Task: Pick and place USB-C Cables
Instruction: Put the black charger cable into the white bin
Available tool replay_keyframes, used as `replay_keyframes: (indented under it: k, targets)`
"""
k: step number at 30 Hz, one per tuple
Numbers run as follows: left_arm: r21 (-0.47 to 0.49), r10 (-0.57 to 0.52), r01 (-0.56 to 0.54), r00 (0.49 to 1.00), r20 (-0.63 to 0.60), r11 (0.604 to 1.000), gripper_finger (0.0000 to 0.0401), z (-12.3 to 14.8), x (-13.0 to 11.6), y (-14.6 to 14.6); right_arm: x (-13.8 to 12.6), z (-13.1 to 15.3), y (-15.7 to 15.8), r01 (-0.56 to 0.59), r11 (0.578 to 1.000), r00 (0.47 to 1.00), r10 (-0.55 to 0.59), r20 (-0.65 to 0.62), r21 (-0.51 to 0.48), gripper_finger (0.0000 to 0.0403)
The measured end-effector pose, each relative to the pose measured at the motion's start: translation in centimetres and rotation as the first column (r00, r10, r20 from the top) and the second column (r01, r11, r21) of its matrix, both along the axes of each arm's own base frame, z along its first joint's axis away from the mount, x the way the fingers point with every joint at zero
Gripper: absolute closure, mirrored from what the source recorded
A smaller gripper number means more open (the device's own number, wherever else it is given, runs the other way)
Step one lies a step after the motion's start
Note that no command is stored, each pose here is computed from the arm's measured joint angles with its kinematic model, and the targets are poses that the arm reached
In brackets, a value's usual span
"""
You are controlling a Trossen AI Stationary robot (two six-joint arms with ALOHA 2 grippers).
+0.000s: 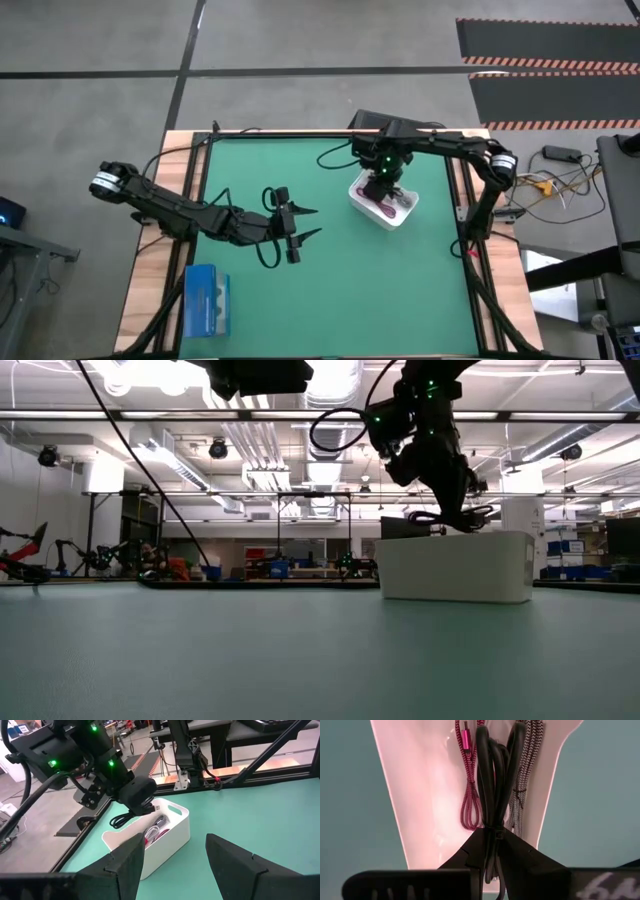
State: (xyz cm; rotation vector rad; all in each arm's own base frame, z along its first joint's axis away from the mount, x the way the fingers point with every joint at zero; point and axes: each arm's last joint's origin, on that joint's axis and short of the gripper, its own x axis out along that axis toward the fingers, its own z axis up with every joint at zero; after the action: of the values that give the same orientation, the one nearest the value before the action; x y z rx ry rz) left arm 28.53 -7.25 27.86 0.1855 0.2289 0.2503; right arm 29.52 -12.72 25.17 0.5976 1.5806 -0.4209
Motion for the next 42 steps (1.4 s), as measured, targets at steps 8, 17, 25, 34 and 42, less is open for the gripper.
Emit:
replay_keyframes:
  k: [8,17,25,34,42]
  targets:
    - [0.000,0.000,0.000,1.000,-0.001,1.000,0.0205,0.0,0.0,0.0,-0.1,-2.0,0.0,0.002,1.000,1.000,-0.002,0.006,-0.002,0.0371]
    - [0.000,0.000,0.000,1.000,-0.001,1.000,0.0205,0.0,0.0,0.0,-0.6,-4.7,0.2,0.002,1.000,1.000,-0.002,0.000,0.003,0.0371]
    - [0.000,0.000,0.000,1.000,0.000,1.000,0.0205,0.0,0.0,0.0,-0.8,-5.9,0.3,0.001,1.000,1.000,-0.001,0.019,-0.005,0.0371]
    - [0.000,0.000,0.000,1.000,0.000,1.000,0.0205,0.0,0.0,0.0,-0.9,-6.8,0.4,0.001,1.000,1.000,-0.001,0.029,-0.010,0.0371]
    - [0.000,0.000,0.000,1.000,0.000,1.000,0.0205,0.0,0.0,0.0,-0.5,-6.8,0.2,0.004,1.000,0.997,-0.002,0.074,-0.029,0.0322]
